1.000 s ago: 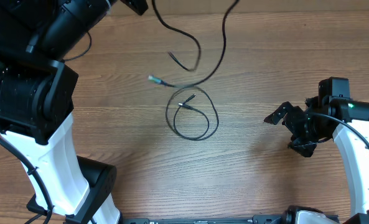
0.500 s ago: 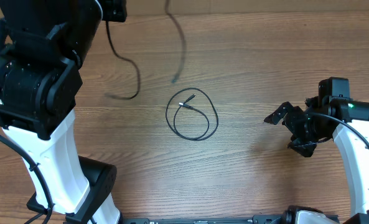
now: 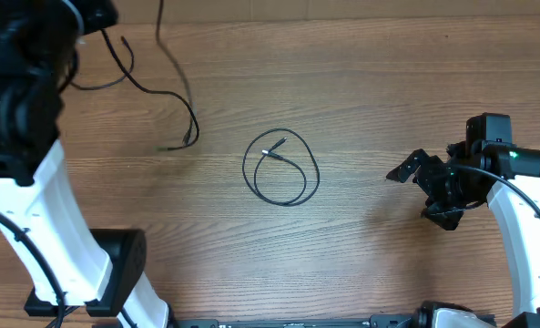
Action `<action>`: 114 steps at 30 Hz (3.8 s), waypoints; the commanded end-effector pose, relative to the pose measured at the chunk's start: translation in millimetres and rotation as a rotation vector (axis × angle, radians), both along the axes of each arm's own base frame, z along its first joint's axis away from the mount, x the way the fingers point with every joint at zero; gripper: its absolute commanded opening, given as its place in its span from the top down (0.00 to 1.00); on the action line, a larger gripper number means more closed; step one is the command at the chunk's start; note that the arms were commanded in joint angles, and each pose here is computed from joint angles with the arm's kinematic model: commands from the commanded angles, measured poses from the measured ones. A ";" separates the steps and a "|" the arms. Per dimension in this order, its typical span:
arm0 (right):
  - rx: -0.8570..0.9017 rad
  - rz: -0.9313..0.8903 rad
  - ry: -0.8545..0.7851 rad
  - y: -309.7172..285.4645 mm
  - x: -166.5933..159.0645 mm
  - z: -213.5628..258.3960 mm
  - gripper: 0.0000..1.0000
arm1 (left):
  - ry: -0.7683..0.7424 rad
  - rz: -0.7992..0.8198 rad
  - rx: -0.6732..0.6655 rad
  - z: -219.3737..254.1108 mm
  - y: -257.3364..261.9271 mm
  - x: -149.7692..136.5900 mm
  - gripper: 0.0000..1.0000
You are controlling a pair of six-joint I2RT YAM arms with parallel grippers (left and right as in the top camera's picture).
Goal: Untangle cables
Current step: 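Drag the held cable to the far left and lay it down, then release the cable and move the left gripper back up-left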
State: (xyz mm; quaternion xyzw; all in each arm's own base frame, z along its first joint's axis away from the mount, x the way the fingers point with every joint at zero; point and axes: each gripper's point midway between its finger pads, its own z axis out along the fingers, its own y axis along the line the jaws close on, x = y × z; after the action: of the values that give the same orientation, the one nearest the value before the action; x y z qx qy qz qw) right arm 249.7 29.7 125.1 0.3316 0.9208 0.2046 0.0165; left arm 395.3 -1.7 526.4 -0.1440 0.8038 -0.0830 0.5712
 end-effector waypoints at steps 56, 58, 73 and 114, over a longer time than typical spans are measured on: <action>-0.014 0.002 -0.026 -3.1 5.5 -1.8 0.00 | 0.734 0.691 -0.254 -308.9 329.3 23.8 0.96; -0.014 0.002 -0.026 -3.1 5.5 -1.8 0.00 | 0.753 0.709 -0.241 -317.3 334.4 23.1 0.96; -0.016 0.002 -0.036 -3.5 7.7 -1.5 0.00 | 0.883 0.988 -0.249 -379.9 395.6 -22.8 0.85; -0.017 0.002 -0.044 -3.7 9.5 -1.1 0.00 | 0.953 0.095 -0.260 -471.4 96.3 158.7 0.21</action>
State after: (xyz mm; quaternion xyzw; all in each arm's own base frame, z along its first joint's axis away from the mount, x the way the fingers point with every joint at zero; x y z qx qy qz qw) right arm 261.2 28.0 126.8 0.3264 0.9209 0.2093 0.0407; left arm 555.2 99.6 74.0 -0.2679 0.9487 -0.1003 0.1345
